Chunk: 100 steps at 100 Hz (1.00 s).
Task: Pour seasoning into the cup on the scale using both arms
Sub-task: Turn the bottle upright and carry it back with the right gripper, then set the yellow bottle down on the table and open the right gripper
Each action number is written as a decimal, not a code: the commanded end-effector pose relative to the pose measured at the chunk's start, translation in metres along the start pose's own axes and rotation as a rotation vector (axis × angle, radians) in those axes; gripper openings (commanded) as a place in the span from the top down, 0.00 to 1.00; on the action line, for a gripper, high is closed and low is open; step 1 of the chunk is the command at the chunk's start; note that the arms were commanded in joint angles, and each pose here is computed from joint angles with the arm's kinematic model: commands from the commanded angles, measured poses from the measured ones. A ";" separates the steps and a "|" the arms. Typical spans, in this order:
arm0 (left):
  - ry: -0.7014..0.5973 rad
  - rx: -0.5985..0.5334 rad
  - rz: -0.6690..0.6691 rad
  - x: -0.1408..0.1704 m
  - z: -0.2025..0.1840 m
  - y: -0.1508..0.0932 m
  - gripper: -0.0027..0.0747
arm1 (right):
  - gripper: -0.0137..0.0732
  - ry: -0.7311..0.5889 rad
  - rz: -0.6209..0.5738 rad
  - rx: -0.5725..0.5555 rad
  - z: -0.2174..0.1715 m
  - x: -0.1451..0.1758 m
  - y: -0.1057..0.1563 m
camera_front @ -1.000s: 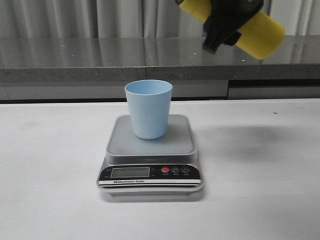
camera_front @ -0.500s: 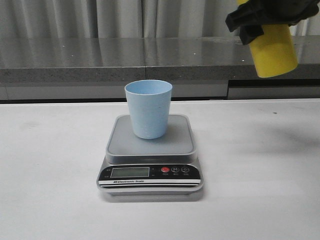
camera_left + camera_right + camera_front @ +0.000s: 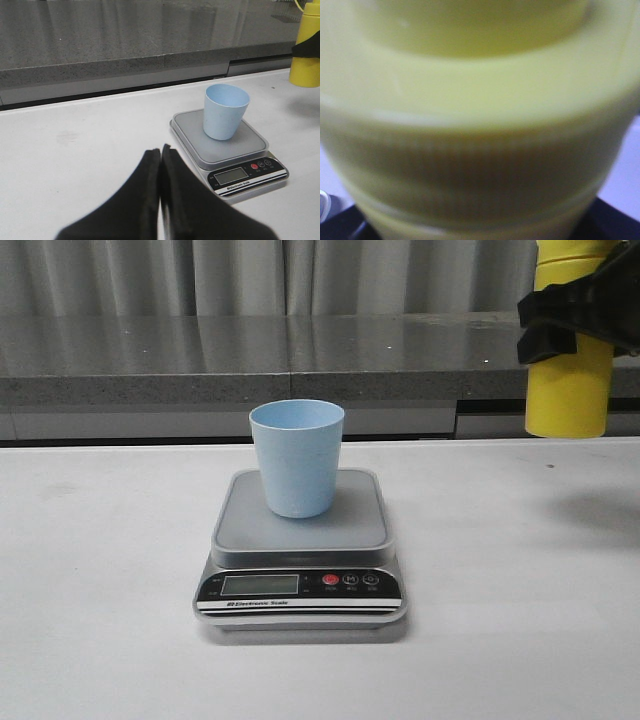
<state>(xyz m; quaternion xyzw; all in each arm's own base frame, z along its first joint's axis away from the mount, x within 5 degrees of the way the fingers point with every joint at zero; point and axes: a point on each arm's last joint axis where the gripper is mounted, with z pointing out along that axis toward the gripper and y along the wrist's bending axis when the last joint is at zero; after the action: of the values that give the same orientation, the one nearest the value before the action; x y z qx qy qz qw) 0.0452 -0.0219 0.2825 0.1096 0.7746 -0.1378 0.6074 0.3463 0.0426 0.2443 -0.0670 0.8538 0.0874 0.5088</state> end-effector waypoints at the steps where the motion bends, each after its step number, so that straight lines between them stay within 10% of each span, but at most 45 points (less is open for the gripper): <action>1: -0.097 -0.002 -0.023 -0.015 -0.003 0.000 0.99 | 0.77 -0.104 -0.015 -0.063 -0.014 -0.020 0.002; 100: -0.097 -0.002 -0.023 -0.015 -0.003 0.000 0.99 | 0.75 -0.058 -0.140 -0.183 0.032 0.016 0.005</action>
<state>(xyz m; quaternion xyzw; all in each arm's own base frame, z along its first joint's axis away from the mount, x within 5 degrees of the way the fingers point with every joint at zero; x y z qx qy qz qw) 0.0452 -0.0219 0.2825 0.1096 0.7746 -0.1378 0.6074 0.3636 0.0521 0.1880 -0.1543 0.8547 0.1191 0.4811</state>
